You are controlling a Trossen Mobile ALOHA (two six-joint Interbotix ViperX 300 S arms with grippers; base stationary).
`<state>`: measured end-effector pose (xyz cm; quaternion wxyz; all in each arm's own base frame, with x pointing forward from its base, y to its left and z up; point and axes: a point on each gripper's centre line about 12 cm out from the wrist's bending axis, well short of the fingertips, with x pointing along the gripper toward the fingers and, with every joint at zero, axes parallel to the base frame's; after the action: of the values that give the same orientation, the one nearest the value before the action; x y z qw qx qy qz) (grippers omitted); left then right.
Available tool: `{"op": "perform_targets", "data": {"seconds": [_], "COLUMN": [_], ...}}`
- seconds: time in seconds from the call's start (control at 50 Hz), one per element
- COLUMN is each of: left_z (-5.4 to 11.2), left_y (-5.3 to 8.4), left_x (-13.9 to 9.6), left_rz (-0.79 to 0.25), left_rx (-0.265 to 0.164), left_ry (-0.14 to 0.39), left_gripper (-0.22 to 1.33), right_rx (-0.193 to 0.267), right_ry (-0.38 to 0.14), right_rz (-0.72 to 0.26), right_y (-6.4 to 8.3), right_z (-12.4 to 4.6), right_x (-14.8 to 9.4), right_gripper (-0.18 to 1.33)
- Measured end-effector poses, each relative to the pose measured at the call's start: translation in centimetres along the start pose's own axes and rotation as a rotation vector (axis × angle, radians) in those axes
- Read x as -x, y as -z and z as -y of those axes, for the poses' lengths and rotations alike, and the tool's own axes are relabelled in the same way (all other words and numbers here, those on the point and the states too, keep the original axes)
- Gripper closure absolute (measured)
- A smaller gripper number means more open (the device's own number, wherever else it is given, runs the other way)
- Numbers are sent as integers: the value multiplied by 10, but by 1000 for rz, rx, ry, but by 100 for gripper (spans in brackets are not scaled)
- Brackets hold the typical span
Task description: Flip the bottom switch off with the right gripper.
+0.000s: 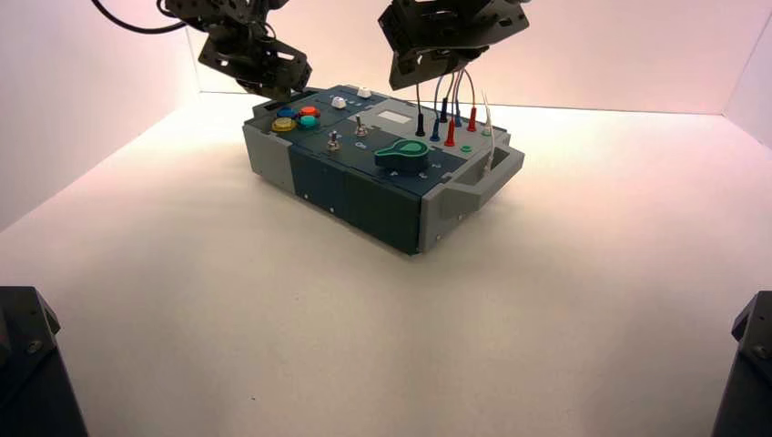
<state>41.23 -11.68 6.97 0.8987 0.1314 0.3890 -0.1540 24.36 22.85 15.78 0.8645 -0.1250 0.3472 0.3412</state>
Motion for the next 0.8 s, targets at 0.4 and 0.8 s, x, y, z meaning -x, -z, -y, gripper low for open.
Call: {"op": "perform_targets", "data": {"seconds": [0.4,0.8], "left_z": [-7,-16], "left_y": [-2,2], "left_x": [-7,-9], "left_rz": [-7,-19], "left_rx": [7,22], "left_ry": [-6,-20], "left_gripper": [127,127], "right_rx": [38,69], "right_ry": [-45,-83], "right_rz": [-1,-4], "right_y": [-2,0], "right_z": [-19,-37], "right_x": [6,6], "right_gripper": [129,129]}}
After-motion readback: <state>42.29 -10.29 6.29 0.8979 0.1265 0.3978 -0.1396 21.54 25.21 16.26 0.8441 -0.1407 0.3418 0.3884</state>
